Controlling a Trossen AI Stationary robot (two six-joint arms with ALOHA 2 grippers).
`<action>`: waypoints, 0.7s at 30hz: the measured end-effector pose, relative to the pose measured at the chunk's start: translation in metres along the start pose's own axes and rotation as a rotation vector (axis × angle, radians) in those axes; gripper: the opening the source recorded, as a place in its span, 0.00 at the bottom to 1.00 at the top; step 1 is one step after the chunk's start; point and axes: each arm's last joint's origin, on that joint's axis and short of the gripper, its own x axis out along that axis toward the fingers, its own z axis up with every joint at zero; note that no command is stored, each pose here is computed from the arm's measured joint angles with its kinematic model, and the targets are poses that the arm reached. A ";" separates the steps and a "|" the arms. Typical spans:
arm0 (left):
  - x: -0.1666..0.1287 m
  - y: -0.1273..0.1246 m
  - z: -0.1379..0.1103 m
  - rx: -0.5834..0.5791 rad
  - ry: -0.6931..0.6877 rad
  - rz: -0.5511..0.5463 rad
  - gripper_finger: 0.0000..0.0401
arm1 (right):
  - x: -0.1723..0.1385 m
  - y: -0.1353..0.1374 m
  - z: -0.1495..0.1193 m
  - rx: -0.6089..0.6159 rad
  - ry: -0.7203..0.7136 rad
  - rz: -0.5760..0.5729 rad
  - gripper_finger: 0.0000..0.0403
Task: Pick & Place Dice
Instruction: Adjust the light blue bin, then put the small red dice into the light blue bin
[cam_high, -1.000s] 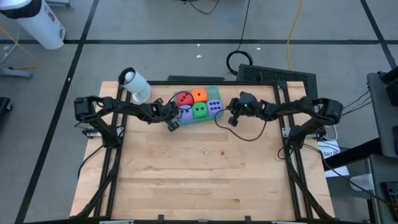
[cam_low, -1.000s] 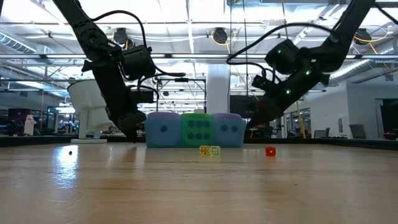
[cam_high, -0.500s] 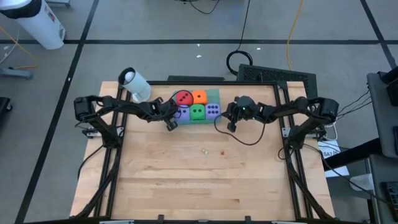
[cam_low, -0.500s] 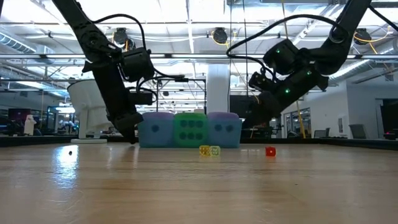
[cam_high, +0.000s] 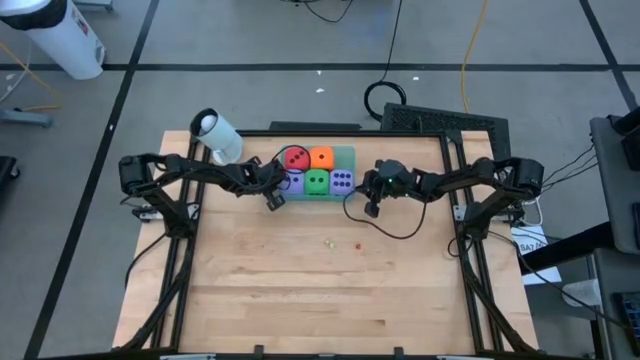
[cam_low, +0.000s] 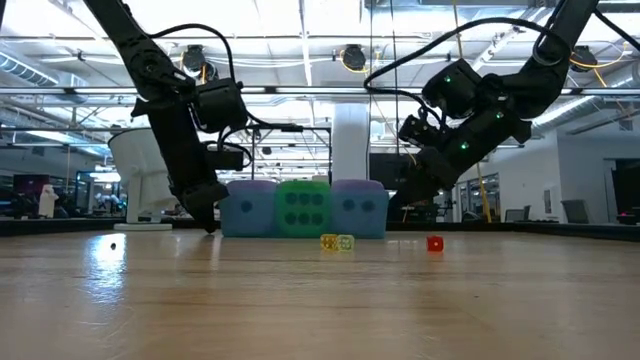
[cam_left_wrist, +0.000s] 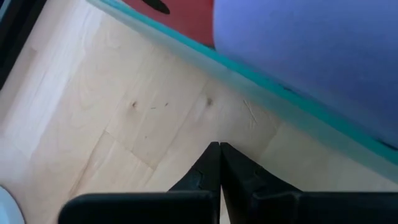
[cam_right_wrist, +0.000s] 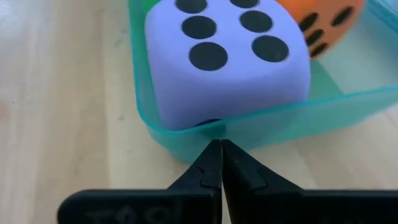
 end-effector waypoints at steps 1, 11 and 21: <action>0.000 0.000 0.000 -0.003 0.000 0.002 0.02 | 0.000 -0.001 0.000 0.002 0.003 -0.003 0.00; -0.012 -0.011 0.000 0.042 -0.013 0.004 0.02 | 0.000 -0.006 -0.001 0.001 0.012 -0.019 0.00; -0.038 -0.015 0.002 0.105 -0.094 0.108 0.03 | -0.001 -0.005 -0.008 -0.008 0.079 -0.006 0.00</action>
